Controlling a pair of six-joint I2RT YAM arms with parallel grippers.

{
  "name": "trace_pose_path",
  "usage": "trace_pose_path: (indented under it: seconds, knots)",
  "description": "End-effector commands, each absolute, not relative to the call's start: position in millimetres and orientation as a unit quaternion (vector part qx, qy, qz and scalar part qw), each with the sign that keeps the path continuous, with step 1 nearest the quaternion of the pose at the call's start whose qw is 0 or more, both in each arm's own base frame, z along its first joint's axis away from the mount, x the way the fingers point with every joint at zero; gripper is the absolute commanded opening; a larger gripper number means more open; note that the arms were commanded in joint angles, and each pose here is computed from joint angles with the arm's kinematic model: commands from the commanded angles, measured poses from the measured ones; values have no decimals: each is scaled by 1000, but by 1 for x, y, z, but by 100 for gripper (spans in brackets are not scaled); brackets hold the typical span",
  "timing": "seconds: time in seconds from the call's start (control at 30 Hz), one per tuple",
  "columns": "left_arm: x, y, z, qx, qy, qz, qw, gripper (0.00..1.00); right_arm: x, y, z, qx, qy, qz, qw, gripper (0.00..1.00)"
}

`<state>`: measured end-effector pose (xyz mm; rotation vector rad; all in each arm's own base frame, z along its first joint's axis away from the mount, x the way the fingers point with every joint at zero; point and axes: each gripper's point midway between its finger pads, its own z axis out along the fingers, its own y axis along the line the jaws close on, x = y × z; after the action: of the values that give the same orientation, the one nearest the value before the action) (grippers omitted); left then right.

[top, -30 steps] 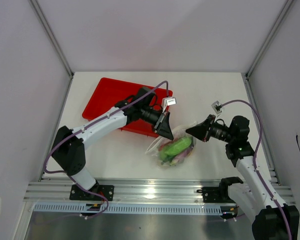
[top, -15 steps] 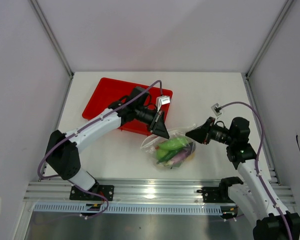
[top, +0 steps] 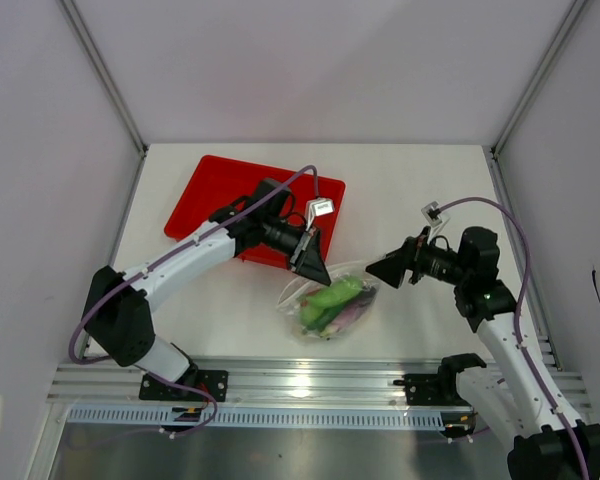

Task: Place the food in the zip-top bag and seal the zipper
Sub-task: Zip the zipper food storage bag at the center of the board.

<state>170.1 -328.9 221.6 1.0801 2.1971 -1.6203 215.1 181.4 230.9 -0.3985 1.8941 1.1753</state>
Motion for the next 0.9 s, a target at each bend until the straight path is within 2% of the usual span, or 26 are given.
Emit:
trace_pose_path:
  seconds: [0.0, 0.2, 0.23, 0.37, 0.53, 0.8, 0.83, 0.87]
  knots:
    - [162, -319, 244, 384, 708, -582, 115, 1, 208, 187, 237, -178, 732, 494, 434, 94]
    - [163, -315, 239, 381, 711, -580, 114, 1, 208, 187, 258, -184, 717, 491, 460, 88]
    - [162, -315, 239, 381, 711, -580, 113, 1, 212, 185, 261, -177, 719, 486, 465, 83]
    - [162, -316, 241, 381, 709, -583, 113, 1, 212, 191, 272, -183, 716, 505, 446, 77]
    - [162, -316, 243, 382, 707, -583, 117, 1, 219, 194, 269, -167, 736, 495, 431, 60]
    - [163, -316, 245, 382, 707, -584, 117, 1, 217, 200, 260, -160, 748, 487, 421, 44]
    - [163, -317, 245, 383, 707, -583, 117, 1, 216, 200, 258, -159, 750, 485, 420, 38]
    - [163, -316, 245, 382, 707, -583, 117, 0, 217, 200, 257, -158, 752, 482, 422, 37]
